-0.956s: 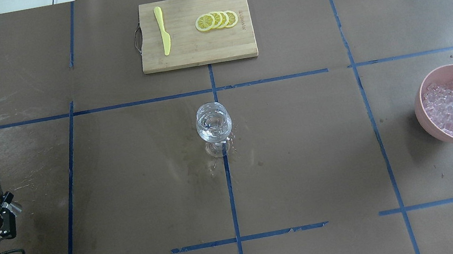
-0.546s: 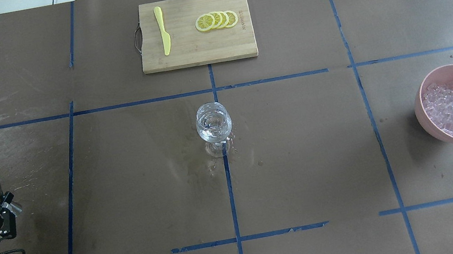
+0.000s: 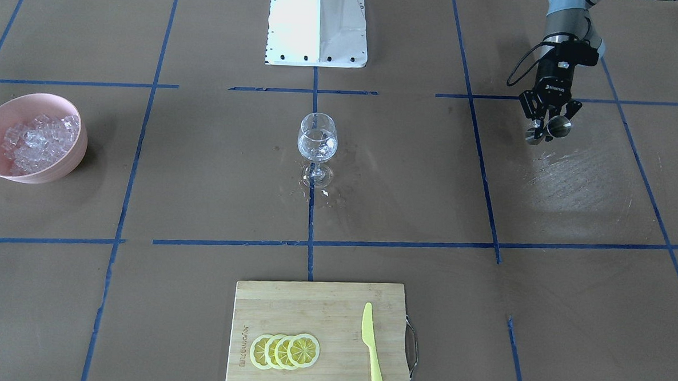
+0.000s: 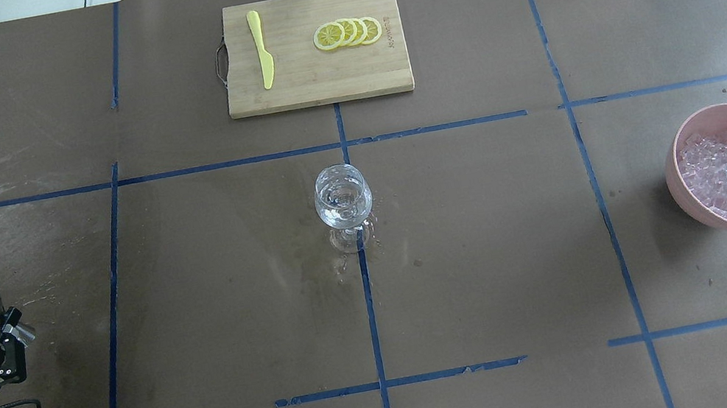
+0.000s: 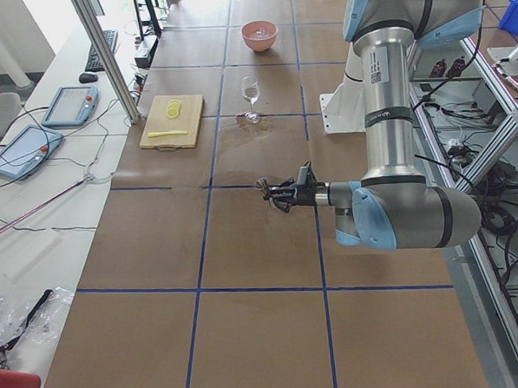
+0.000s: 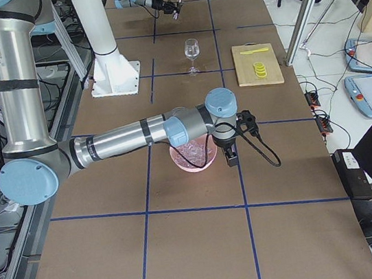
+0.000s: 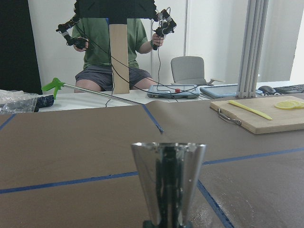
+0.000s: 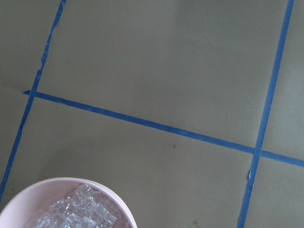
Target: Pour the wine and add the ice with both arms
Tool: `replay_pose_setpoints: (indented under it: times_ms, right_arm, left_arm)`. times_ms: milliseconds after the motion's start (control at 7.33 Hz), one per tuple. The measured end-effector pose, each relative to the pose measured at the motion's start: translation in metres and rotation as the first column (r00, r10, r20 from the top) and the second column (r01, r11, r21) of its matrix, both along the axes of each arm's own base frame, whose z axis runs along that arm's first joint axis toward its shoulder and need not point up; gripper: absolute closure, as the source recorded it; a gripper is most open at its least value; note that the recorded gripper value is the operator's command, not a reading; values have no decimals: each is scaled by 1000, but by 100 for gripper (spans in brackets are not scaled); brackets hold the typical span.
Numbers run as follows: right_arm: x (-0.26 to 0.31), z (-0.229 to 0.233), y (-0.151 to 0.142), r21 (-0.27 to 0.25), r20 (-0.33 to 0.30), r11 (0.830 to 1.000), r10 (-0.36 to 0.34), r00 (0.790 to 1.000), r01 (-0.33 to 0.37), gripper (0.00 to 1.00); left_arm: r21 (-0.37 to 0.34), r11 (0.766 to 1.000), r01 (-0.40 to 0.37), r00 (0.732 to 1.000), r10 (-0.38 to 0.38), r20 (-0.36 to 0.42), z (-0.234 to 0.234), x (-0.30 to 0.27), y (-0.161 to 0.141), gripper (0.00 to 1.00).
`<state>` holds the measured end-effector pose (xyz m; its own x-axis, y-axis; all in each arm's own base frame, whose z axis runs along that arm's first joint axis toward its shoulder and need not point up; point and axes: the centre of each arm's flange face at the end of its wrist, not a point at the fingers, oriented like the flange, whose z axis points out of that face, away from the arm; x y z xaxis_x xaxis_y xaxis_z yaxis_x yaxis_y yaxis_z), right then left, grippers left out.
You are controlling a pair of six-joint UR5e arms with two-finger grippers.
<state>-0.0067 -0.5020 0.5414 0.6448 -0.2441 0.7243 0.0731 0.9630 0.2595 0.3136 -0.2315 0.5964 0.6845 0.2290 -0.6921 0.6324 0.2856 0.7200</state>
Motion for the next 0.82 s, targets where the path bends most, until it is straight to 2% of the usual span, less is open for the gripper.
replay_pose_setpoints:
  times_ms: [273,819]
  right_arm:
    - [0,-1,2,1,1,1000,0,1000,0,0]
    - [1,-1,5,2,1,1000,0,1000,0,0]
  left_arm:
    - [0,1000,0,1000,0,0,0,0,0,79]
    - [0,1000,0,1000,0,-1,-1,0,0,75]
